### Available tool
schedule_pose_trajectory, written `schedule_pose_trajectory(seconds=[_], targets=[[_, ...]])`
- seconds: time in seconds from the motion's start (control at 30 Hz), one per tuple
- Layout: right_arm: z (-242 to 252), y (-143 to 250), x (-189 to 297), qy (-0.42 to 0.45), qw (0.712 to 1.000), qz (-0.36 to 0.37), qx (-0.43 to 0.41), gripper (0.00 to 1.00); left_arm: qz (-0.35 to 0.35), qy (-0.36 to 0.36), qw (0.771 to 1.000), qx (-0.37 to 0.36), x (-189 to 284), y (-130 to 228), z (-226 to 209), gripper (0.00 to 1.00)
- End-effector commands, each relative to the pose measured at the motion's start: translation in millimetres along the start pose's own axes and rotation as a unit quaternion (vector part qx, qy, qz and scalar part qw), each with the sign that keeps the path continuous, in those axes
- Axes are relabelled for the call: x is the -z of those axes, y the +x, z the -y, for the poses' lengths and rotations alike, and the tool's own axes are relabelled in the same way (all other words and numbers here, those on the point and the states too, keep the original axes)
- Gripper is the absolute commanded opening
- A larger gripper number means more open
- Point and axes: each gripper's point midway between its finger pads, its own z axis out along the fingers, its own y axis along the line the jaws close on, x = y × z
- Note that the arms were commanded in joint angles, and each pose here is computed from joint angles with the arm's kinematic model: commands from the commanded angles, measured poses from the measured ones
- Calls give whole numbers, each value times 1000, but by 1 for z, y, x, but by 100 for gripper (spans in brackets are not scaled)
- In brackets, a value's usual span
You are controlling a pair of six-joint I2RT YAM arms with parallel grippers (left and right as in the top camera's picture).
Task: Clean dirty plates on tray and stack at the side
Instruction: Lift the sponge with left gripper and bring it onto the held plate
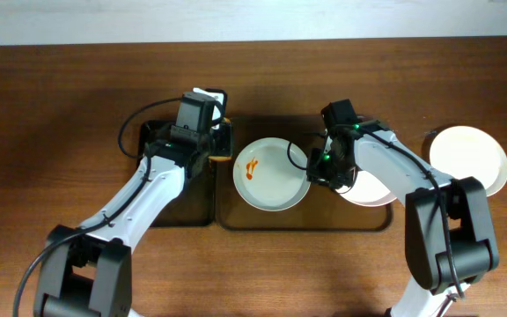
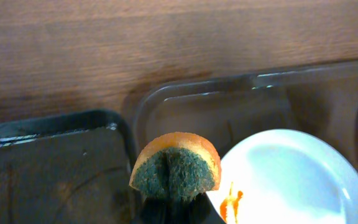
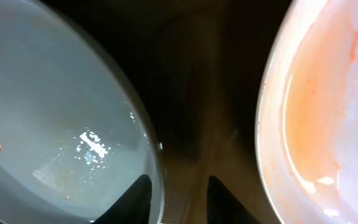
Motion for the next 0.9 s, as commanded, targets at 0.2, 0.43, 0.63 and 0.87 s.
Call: schedule_pose_trajectory(seconds=[0.2,0.43,0.63,0.87], targets=[[-9,9,-13,-6,1000,0,7,10,-3,49,999,-7,-11,-1,18,0],[-10,8,-14,-7,1000,1,8,4,-25,96,995,-9,-28,14,36,0],[-10,7,-14,-9,1000,4,9,4,-45,137,989,-14,-41,33,72,0],[-10,7,-14,-8,1000,4,9,4,-74,146,986,-39,-53,60,99,0]])
